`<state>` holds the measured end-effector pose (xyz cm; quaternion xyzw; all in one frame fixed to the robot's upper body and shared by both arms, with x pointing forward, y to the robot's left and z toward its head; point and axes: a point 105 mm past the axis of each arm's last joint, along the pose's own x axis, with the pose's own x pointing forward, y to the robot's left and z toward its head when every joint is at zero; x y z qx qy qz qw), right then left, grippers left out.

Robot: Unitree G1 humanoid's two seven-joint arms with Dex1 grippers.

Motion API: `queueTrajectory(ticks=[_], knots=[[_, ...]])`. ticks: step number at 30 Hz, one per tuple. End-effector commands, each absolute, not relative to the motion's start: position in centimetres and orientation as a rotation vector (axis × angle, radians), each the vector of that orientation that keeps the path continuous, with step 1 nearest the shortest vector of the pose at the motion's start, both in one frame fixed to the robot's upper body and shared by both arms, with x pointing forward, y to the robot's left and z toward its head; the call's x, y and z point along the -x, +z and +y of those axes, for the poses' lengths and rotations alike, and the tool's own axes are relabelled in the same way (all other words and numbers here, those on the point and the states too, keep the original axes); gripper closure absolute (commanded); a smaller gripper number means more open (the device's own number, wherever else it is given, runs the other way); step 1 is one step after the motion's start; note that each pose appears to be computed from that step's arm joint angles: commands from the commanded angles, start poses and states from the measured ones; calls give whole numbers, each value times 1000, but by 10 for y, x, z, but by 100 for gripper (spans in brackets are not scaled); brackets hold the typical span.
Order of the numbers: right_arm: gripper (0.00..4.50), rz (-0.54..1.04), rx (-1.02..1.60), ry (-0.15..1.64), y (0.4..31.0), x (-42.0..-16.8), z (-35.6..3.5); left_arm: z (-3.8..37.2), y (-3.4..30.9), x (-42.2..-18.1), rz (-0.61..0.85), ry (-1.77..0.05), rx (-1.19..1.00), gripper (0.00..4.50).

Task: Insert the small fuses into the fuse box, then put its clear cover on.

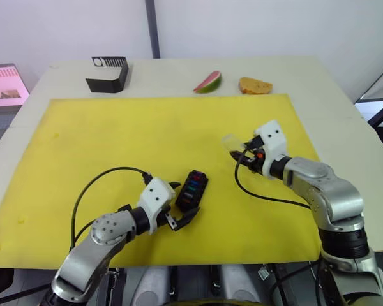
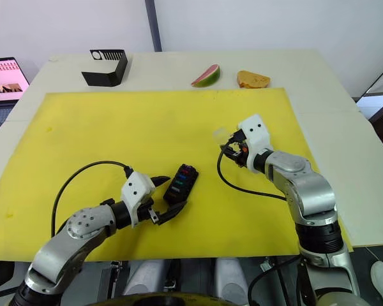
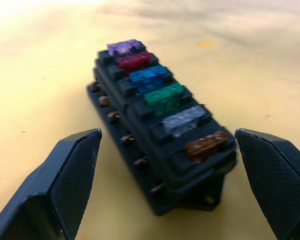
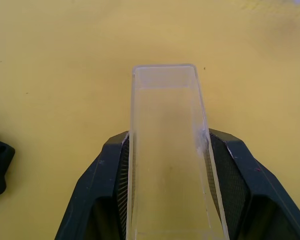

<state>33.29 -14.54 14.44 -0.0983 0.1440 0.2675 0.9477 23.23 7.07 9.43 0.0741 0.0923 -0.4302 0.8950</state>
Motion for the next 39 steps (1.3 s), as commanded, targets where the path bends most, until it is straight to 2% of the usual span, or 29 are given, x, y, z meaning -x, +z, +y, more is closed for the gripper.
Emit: queueTrajectory(ticks=[1,12,23,29,38,39], knots=[[279,236,216,536,160,-331,-147,64,102,-228,165,-867,-129,0],[279,236,225,542,162,-334,-147,71,97,-246,149,-737,-198,0],[279,219,231,552,167,-333,-146,82,107,-248,113,-783,-202,0],[279,215,231,558,167,-334,-144,80,101,-243,147,-742,-160,0],[279,209,236,563,169,-336,-142,77,94,-256,146,-699,-148,0],[279,203,245,562,172,-336,-142,78,95,-259,135,-692,-154,25]])
